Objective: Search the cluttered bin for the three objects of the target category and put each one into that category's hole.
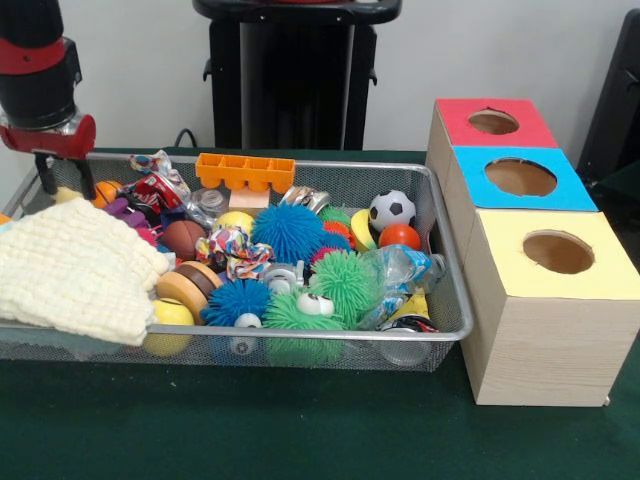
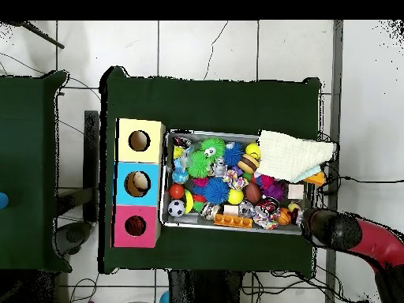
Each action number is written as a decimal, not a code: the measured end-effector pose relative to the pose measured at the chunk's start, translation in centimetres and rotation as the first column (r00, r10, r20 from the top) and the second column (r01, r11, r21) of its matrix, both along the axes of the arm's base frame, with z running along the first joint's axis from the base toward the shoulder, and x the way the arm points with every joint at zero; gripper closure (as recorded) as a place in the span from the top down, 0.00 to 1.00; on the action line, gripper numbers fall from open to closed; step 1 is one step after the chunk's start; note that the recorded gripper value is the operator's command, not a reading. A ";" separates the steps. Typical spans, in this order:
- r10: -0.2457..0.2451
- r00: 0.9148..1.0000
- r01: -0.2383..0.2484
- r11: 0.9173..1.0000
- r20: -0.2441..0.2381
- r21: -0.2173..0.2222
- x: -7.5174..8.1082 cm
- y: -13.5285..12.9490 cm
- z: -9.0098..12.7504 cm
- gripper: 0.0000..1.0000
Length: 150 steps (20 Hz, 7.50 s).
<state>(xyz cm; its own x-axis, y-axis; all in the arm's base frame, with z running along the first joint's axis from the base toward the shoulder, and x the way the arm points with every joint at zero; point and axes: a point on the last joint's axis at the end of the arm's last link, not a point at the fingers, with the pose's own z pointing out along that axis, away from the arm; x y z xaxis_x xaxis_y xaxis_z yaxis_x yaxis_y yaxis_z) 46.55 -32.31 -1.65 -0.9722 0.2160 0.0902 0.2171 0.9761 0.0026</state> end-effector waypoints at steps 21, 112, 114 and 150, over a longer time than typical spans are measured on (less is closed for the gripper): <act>0.028 0.997 -0.027 1.000 0.072 -0.016 2.1 0.5 -1.9 1.00; 0.208 0.978 -0.209 0.978 0.024 0.026 15.2 25.5 15.5 0.00; 0.205 0.978 -0.207 0.978 0.039 0.035 16.0 27.9 16.7 0.00; 0.047 0.999 -0.047 0.999 0.017 0.012 3.3 44.6 12.2 0.00</act>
<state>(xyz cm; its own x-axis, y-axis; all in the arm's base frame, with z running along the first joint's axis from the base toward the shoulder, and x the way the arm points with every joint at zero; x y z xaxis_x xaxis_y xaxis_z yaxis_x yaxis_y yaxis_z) 49.81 12.26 10.50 -0.9826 0.1694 0.0759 0.1712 0.9851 0.0176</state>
